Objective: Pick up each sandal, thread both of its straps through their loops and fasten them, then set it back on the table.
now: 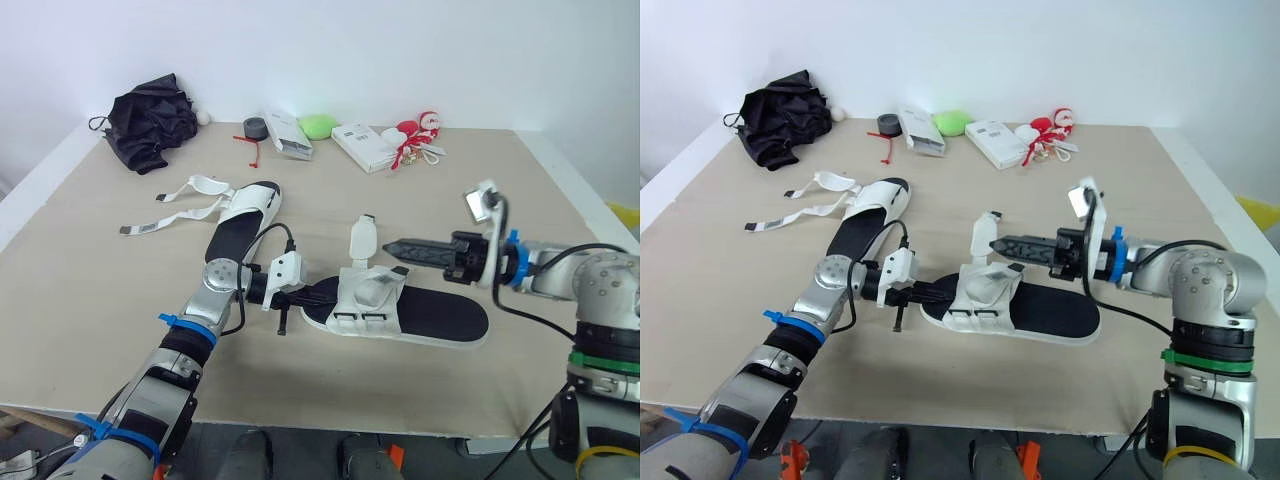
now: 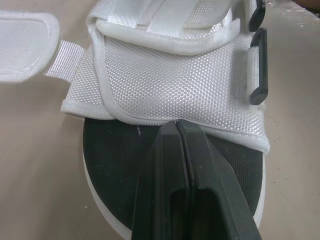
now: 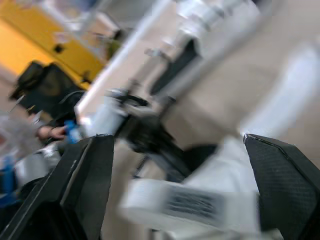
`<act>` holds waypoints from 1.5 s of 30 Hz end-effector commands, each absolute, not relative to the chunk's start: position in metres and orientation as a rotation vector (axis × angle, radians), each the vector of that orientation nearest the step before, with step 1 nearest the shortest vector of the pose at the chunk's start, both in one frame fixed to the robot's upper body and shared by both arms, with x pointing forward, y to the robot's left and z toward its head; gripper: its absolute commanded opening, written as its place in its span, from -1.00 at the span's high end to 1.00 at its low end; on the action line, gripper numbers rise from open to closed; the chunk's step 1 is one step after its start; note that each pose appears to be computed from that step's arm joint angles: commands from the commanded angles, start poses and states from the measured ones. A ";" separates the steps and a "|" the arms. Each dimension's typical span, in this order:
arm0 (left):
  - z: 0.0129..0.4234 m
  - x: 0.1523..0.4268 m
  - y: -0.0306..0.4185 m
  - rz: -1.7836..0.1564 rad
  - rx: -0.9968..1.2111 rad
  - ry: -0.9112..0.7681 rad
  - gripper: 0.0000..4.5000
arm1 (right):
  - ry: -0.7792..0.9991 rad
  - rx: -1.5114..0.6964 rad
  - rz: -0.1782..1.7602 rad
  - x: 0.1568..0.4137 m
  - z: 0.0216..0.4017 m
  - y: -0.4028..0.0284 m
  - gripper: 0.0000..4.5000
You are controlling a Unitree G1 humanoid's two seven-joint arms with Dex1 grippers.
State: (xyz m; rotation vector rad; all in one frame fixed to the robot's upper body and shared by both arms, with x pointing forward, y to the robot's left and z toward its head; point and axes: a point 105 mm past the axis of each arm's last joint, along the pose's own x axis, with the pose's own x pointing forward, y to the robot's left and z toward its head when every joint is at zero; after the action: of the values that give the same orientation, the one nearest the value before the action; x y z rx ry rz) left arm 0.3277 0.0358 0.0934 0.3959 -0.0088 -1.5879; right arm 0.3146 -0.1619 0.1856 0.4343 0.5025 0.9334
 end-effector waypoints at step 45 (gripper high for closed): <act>0.043 0.310 0.041 -1.641 0.417 0.224 1.00 | 0.295 0.418 1.053 0.290 0.218 -0.160 0.98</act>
State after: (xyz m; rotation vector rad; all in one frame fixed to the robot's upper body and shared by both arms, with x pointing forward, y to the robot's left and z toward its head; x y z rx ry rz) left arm 0.3282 0.0367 0.0931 0.3963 -0.0073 -1.5812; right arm 0.3092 -0.1637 0.1730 0.4800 0.4730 0.8898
